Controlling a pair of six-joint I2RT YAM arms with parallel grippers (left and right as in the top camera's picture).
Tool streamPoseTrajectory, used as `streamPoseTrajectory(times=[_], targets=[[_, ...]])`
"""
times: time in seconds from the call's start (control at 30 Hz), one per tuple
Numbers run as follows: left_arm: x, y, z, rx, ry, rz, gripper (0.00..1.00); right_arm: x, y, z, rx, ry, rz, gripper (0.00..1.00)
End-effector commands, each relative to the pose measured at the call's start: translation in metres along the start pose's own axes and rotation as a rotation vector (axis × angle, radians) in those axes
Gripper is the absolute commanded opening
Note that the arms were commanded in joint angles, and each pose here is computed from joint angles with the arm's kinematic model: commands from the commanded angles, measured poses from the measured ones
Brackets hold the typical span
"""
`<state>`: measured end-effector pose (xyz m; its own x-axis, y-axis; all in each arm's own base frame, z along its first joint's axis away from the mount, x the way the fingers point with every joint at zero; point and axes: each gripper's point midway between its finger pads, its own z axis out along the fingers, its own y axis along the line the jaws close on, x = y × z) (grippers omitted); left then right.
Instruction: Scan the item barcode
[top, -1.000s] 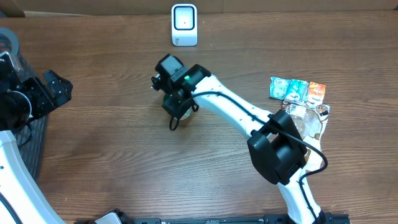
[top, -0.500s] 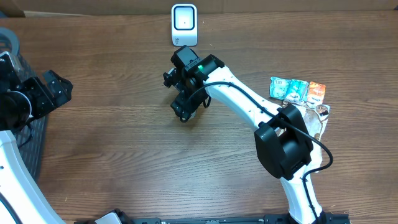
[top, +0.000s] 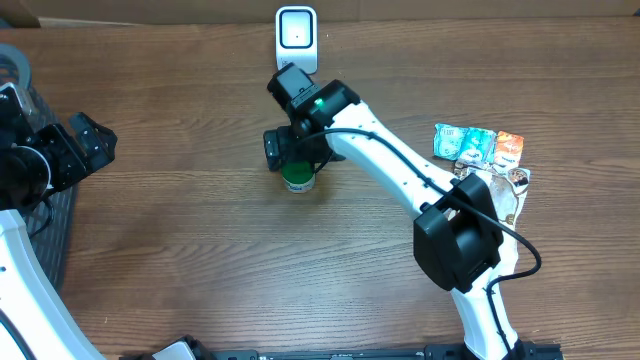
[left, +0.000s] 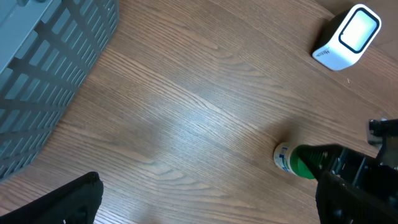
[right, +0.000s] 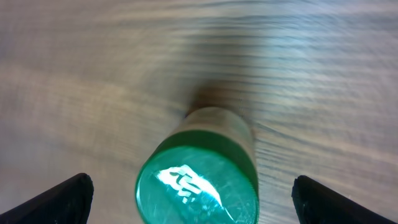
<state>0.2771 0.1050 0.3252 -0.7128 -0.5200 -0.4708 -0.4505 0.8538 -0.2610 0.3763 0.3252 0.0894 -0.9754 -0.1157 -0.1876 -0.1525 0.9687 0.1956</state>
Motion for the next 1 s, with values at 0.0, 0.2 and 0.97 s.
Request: streamPoseTrajectory(times=[0.0,0.2,0.97], targets=[[-0.003,-0.002,-0.003,0.008,-0.011,0.02,1.0,-0.003,-0.006,-0.004,0.115,-0.114,0.283,1.0],[-0.003,-0.002,-0.003,0.008,-0.011,0.02,1.0,0.012,0.004,0.01,0.147,-0.09,0.203,0.89],[-0.003,-0.002,-0.003,0.008,-0.011,0.02,1.0,0.026,-0.009,0.027,0.195,-0.05,0.121,0.64]])
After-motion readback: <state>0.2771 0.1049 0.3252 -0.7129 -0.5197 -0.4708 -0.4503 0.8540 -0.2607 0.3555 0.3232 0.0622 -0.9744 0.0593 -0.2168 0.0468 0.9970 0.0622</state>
